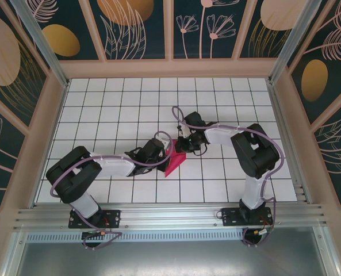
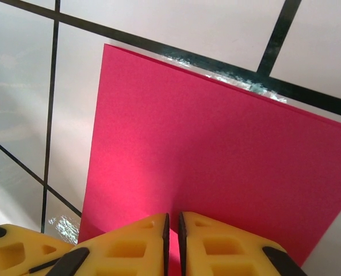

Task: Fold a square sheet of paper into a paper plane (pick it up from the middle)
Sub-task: Third fold the triangle at the center of the table.

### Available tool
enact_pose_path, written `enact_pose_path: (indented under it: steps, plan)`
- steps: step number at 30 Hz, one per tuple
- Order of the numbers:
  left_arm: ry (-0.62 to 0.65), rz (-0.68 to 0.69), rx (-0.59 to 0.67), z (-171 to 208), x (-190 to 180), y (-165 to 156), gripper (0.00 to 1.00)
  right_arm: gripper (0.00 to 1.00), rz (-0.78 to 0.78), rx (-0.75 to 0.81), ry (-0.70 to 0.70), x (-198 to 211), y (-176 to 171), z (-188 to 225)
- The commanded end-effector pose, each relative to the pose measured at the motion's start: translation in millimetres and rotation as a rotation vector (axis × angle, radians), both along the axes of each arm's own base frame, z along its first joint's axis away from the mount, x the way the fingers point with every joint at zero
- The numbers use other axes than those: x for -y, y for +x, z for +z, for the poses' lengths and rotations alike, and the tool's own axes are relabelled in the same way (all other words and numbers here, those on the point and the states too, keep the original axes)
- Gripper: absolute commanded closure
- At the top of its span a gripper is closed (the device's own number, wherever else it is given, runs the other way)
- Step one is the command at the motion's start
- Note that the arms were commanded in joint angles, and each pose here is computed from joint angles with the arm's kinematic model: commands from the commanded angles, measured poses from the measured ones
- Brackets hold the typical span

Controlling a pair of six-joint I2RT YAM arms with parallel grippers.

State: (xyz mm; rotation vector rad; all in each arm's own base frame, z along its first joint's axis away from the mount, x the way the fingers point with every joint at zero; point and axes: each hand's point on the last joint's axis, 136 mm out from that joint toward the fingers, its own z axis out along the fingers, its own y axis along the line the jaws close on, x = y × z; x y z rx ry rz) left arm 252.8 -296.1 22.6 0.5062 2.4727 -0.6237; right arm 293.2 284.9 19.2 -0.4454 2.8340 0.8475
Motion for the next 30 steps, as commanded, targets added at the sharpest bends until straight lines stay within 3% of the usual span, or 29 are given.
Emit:
enact_pose_path:
  steps: [1,7,16,22,30]
  plan:
    - [0.004,0.020,-0.019,-8.1,-5.8,-1.2,1.00,0.83,-0.035,0.060,0.018,-2.5,13.9,25.9]
    - [0.010,0.020,-0.020,-9.6,-6.9,-1.7,1.00,0.80,-0.126,0.124,0.018,13.2,22.8,48.8]
    - [-0.016,-0.009,0.004,0.6,3.5,3.5,1.00,0.76,-0.147,0.095,0.081,20.0,0.8,54.5]
    - [-0.011,-0.026,0.003,1.1,6.4,3.7,1.00,0.85,-0.135,0.085,0.079,14.2,7.9,44.5]
    - [-0.002,-0.024,0.004,0.0,4.6,3.8,1.00,0.91,-0.116,0.078,-0.041,15.7,29.1,11.6]
